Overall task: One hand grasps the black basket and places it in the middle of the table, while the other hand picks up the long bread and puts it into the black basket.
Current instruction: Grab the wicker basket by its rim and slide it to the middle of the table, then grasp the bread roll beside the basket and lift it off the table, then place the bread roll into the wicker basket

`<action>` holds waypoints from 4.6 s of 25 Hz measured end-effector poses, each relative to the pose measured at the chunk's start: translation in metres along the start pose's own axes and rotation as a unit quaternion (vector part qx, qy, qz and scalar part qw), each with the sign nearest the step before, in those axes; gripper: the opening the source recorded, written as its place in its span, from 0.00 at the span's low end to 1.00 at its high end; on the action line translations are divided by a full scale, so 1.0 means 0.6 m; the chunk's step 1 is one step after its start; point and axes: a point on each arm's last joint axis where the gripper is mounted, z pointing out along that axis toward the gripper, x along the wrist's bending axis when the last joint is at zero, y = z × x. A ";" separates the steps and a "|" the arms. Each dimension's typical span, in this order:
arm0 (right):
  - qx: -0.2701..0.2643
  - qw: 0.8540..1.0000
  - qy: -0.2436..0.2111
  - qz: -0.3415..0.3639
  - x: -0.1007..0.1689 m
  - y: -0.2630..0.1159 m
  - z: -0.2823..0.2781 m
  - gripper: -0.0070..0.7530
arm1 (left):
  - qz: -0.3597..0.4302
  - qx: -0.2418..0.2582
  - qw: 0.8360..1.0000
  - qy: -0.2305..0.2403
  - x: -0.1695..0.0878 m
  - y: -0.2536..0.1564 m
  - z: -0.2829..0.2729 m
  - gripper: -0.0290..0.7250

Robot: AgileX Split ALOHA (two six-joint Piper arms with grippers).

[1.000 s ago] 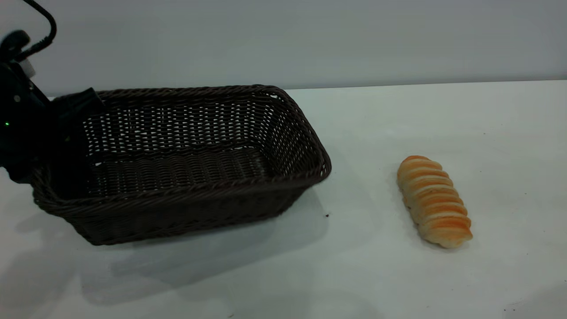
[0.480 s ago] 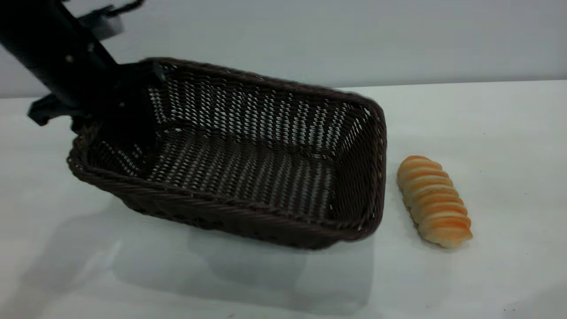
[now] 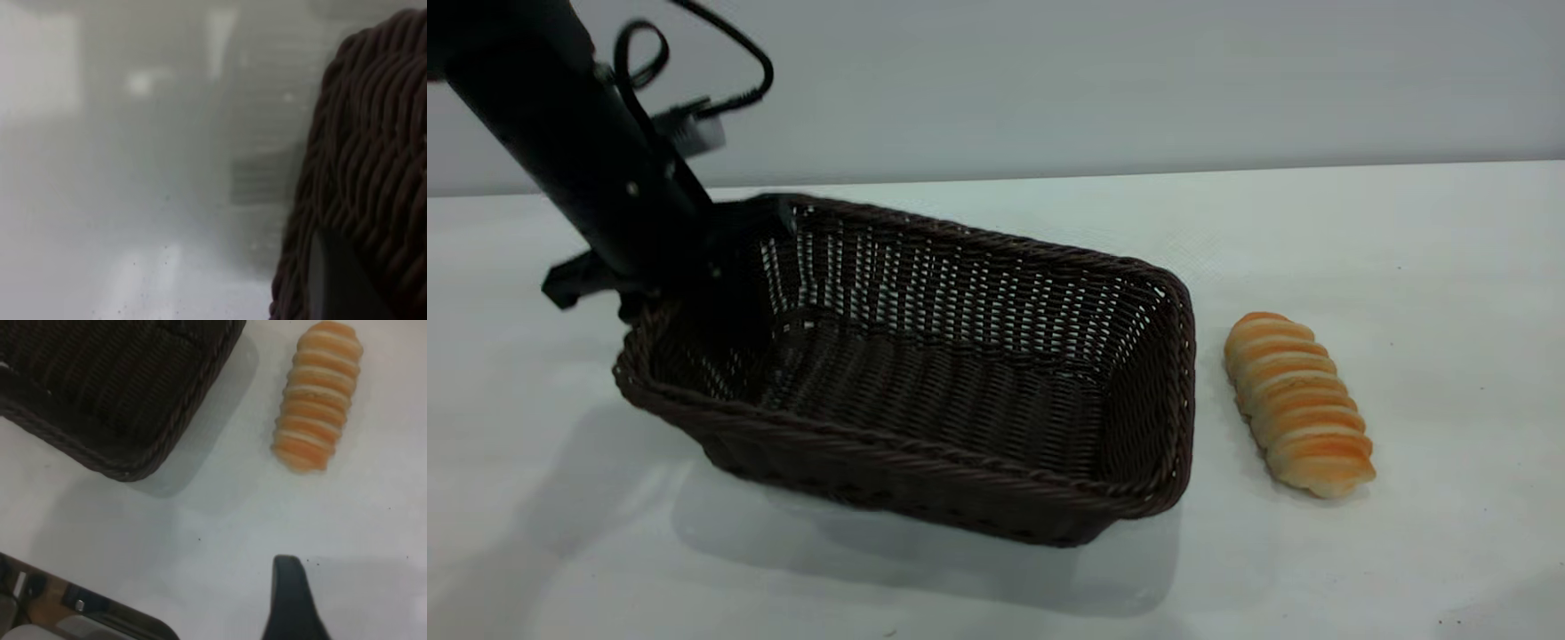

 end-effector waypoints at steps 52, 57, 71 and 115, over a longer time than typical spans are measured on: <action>-0.004 0.995 0.089 0.038 0.004 0.023 0.056 0.66 | 0.059 -0.126 0.990 0.000 -0.044 -0.016 -0.245 0.77; 0.025 0.994 0.083 0.064 -0.032 0.053 0.147 0.62 | 0.073 -0.166 0.983 -0.011 -0.054 -0.030 -0.301 0.77; 0.131 0.991 0.014 0.030 -0.088 0.035 0.410 0.60 | 0.088 -0.174 0.981 -0.018 -0.059 -0.063 -0.357 0.77; 0.082 0.987 0.128 -0.057 0.088 0.125 0.323 0.52 | 0.149 -0.144 0.977 0.054 -0.041 -0.090 -0.385 0.69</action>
